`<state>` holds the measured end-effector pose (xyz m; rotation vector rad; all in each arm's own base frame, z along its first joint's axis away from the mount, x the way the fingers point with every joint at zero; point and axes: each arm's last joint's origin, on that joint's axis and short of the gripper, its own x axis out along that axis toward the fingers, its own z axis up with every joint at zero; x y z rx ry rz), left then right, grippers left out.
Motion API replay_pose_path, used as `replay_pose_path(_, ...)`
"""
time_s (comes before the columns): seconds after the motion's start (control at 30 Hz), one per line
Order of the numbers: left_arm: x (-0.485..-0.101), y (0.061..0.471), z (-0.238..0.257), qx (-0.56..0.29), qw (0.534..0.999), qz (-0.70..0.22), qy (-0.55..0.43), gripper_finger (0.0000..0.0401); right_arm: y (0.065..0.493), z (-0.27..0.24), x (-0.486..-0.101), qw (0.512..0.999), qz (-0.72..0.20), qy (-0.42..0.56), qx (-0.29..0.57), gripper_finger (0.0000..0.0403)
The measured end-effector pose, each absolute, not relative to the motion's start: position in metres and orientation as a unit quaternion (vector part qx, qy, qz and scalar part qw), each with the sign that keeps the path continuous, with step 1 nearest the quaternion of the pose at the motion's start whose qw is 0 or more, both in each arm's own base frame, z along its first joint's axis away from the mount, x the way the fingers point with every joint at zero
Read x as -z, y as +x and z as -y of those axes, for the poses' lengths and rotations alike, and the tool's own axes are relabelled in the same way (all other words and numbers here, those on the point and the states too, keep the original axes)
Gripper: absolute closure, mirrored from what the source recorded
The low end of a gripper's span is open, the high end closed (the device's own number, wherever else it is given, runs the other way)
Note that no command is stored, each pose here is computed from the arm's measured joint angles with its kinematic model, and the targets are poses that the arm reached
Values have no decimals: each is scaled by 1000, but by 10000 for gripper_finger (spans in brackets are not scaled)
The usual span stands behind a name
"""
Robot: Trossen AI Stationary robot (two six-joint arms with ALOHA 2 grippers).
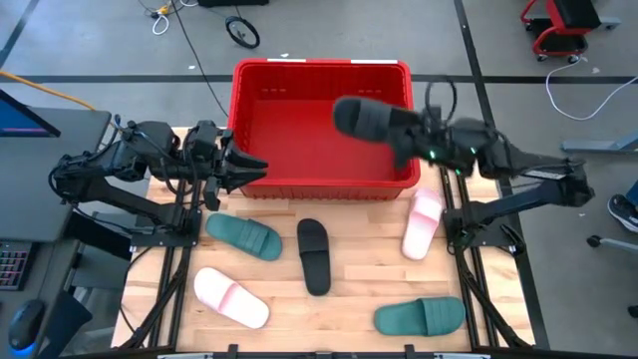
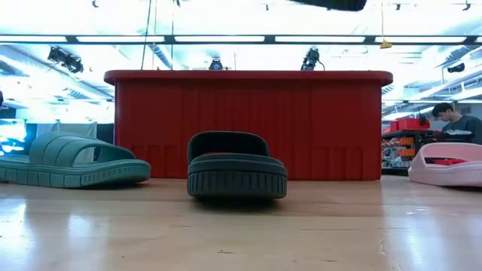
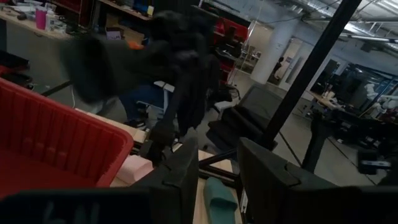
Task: Pick and place slides into bin
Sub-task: Put the right black slide into the red bin
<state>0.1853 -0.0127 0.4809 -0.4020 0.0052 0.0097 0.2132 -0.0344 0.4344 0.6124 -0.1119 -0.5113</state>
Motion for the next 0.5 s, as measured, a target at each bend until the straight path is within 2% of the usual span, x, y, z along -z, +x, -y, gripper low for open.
replay_pose_path(0.2,-481,185,13,-5,980,-3,-199,289,241,104,-409,910,15,310,274,394)
replay_pose_path(0.5,-481,185,13,-5,979,-4,-203,291,288,188,-321,856,-98,374,345,389)
